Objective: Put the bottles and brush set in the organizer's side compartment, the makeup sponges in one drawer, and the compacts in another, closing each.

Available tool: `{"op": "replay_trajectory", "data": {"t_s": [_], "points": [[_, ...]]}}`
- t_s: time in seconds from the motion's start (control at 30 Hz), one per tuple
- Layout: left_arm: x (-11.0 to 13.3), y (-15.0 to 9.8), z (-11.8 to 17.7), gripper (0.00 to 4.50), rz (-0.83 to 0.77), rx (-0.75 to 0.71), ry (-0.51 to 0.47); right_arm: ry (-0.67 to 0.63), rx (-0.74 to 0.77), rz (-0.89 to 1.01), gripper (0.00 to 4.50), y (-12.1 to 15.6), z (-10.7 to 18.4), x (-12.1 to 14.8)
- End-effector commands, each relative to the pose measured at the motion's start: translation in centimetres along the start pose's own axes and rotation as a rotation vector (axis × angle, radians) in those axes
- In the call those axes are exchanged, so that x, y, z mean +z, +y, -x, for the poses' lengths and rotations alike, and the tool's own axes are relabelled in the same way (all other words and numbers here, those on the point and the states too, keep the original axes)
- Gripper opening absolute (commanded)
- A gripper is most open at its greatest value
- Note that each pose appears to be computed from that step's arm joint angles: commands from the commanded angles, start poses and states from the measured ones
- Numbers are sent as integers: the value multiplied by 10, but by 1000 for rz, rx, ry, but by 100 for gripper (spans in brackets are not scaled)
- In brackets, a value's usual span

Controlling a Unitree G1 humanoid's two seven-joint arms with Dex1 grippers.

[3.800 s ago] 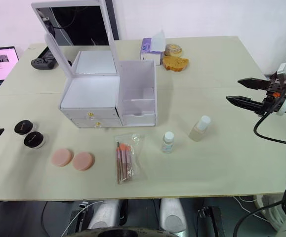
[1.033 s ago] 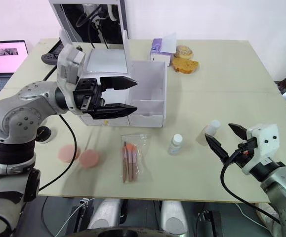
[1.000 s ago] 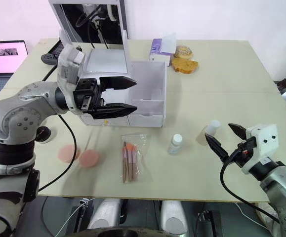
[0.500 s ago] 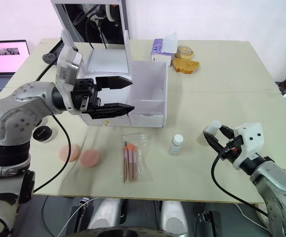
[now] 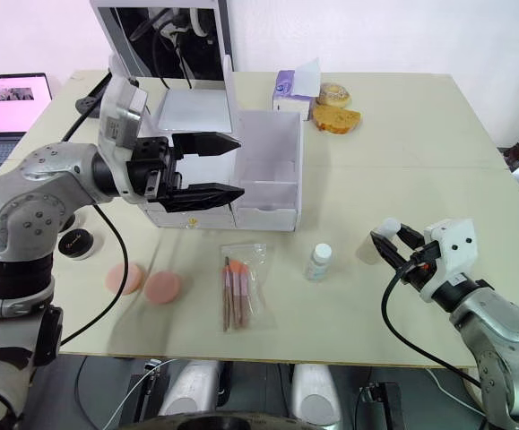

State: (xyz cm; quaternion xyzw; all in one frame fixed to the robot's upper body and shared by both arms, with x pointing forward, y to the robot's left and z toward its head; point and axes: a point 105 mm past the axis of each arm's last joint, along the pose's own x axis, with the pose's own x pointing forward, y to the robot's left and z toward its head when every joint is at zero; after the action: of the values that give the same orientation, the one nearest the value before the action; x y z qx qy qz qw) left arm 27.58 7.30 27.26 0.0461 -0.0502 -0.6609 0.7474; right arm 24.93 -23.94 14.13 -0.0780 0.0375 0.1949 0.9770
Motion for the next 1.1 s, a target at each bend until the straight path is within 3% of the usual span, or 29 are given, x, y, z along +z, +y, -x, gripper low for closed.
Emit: {"op": "replay_trajectory", "data": {"t_s": [0.03,0.3,0.47,0.87,1.1], "points": [[12,-4,1,450,-71,-2,-12,-27,-13,21,74,-2,1,4],[11,-2,3,450,-73,11,-10,-79,-11,17,74,-4,-1,16],[7,4,11,450,-73,48,6,-137,38,8,74,-4,-2,43],[-22,17,58,450,-55,225,100,-152,448,99,74,35,-36,126],[-29,7,74,450,-44,312,89,-131,670,149,74,64,-65,150]]}}
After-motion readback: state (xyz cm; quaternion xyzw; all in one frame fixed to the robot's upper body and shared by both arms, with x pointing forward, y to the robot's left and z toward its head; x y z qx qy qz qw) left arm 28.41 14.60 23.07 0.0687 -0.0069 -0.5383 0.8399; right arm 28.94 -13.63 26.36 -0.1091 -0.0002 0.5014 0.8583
